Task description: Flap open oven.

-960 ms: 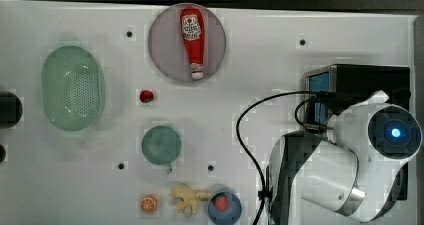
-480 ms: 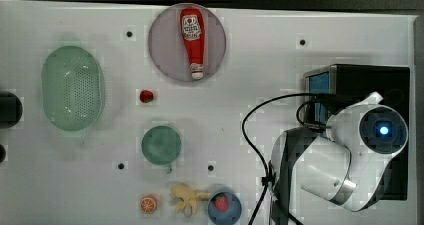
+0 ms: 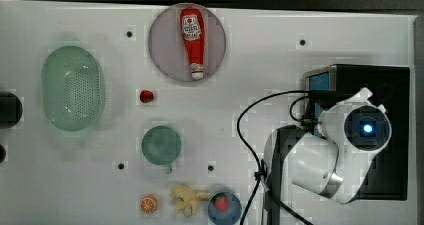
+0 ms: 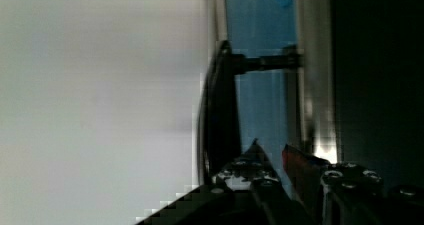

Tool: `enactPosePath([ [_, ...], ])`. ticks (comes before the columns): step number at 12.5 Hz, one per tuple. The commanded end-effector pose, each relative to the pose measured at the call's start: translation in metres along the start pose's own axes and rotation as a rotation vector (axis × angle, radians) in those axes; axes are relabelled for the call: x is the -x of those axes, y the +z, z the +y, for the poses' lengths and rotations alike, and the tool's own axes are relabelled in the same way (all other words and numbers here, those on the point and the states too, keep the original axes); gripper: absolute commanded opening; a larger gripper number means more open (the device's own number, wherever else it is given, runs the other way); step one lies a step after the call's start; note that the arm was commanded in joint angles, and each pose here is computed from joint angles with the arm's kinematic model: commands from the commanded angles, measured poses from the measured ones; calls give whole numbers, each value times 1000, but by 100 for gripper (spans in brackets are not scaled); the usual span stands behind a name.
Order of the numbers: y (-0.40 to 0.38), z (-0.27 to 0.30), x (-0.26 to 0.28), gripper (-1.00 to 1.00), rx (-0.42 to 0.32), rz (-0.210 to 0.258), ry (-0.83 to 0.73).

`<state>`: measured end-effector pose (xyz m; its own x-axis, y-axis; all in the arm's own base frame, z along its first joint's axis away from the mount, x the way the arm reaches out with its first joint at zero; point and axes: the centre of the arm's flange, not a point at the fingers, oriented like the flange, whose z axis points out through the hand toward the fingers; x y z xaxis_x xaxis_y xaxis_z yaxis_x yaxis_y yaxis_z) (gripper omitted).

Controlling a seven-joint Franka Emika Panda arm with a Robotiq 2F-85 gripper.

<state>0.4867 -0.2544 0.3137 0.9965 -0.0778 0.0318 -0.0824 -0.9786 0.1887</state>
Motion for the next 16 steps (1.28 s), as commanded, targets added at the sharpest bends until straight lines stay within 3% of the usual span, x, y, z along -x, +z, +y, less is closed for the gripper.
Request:
enactPosePath([
  [1,5,-36,-7,-65,-5,-18,-59],
  [4,6,-71,-13,-65,47,-33,-107],
  [12,28,-161,-8,-65,304,-72,-103],
  [16,59,-192,-2,-65,327,-106,-100],
])
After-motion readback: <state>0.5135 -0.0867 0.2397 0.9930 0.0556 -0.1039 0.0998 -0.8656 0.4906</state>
